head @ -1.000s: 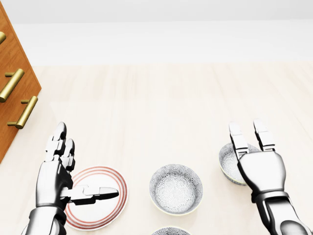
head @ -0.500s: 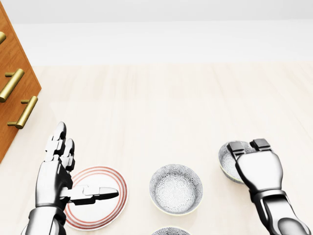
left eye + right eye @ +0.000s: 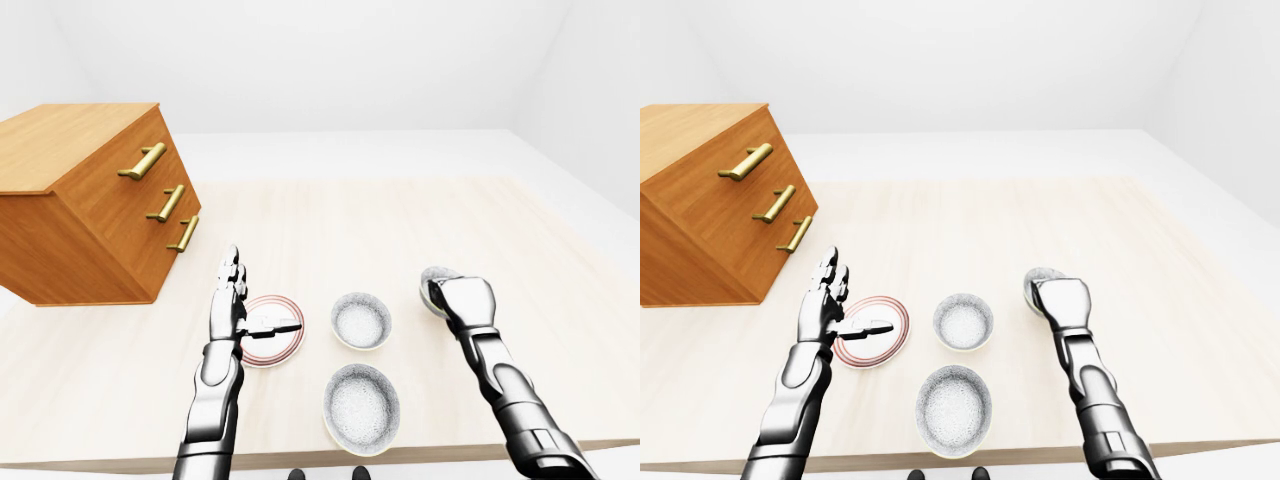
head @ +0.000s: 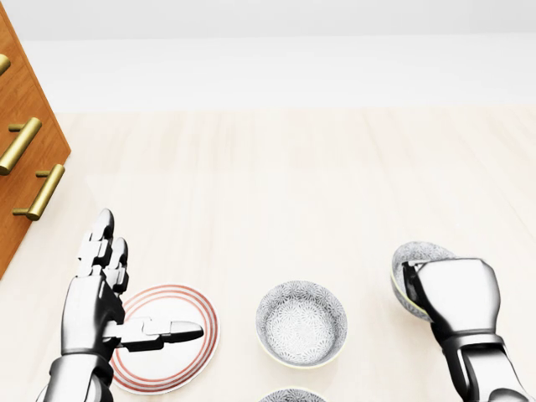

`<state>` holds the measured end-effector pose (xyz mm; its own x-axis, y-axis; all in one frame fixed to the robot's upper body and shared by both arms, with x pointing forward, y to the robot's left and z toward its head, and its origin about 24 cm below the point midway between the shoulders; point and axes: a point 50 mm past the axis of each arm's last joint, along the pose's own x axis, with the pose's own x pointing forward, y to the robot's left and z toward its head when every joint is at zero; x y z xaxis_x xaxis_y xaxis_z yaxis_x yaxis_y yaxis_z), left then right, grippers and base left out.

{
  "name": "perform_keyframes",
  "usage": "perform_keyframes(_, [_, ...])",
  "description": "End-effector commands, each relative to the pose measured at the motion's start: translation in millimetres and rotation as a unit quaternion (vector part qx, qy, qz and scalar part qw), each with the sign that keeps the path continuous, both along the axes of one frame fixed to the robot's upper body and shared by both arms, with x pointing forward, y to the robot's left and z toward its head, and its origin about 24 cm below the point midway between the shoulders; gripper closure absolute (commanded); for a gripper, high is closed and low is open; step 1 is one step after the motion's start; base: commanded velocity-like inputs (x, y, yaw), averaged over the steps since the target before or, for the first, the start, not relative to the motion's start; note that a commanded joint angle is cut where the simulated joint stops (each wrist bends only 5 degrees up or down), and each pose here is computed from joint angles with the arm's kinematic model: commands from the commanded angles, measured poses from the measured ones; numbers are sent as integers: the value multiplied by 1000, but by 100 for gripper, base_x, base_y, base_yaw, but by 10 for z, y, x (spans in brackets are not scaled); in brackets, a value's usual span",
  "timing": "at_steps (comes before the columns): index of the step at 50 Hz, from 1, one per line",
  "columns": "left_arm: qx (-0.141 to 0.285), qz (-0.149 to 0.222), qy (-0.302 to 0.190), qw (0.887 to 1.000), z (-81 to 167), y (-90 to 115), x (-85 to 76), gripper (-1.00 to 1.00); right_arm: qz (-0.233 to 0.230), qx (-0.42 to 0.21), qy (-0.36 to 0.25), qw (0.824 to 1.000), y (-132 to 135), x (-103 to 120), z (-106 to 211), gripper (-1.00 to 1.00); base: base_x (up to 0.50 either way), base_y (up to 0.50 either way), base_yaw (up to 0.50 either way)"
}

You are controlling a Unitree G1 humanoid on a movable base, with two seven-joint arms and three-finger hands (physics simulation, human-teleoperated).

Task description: Stack the bowl at the front on the bowl in the middle.

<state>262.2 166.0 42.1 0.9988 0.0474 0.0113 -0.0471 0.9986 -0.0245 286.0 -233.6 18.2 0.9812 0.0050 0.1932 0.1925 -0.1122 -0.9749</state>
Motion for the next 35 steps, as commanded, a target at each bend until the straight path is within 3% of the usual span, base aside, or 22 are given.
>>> perform_keyframes(1, [0,0,0,1000,1,0,-2,-100,-2,36,-117,992,13,-114,461,100,0,0,0])
perform_keyframes(8, [0,0,1,1000,-15,1,-1,-100,-3,79,-126,989,65,-195,702,100,0,0,0])
perform_keyframes(17, [-2,2,2,1000,-8,2,-6,-100,4,83,-148,986,123,-276,916,100,0,0,0])
perform_keyframes(35, [-2,3,4,1000,-16,4,1,-100,52,149,-167,973,315,-466,1412,100,0,0,0])
